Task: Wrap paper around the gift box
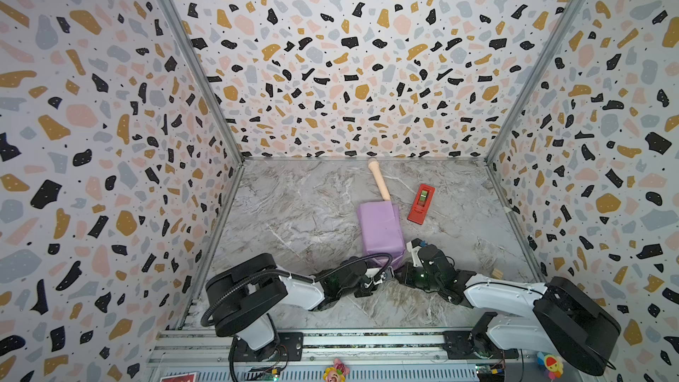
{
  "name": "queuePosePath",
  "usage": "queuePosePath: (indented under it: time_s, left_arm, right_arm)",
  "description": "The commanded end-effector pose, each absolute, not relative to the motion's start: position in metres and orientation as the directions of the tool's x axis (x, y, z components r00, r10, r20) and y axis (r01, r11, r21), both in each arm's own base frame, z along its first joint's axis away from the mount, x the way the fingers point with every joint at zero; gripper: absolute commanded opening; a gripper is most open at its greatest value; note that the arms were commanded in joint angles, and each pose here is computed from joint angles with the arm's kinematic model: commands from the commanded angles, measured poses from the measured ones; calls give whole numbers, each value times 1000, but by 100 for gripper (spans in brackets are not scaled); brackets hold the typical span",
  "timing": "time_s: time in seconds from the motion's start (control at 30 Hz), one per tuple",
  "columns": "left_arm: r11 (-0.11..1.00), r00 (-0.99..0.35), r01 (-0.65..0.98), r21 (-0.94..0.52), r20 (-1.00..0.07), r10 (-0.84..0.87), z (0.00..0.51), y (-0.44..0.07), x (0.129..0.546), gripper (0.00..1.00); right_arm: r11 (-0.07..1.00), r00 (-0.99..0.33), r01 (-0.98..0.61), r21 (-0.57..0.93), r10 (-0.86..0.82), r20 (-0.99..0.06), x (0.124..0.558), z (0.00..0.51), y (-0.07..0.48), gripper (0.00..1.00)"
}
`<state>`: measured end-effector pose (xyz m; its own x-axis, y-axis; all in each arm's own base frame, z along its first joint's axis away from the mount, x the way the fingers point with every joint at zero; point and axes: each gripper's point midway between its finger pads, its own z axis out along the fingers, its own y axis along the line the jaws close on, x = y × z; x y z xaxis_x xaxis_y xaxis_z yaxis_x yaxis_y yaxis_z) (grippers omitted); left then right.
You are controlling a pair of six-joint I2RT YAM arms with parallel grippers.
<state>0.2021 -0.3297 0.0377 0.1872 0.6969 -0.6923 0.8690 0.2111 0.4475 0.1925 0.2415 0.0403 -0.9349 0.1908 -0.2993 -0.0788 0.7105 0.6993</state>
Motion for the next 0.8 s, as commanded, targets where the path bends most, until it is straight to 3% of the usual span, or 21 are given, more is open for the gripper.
queuePosePath:
  time_s: [0.0,0.37,0.77]
  left_arm:
    - [188,265,837,514,-681,683,46,-340,209,45]
    - [126,311,838,530,-655,689,33,-350,209,37]
    - [104,335,846,523,-673,659,31,-355,203,15]
  right_arm:
    - [690,-933,-85,719,199,-301,192,47,244,0]
    - [681,-930,-78,728,213,-298,192,49,243,0]
    - [689,-927,-79,721,214,-307,195,50,244,0]
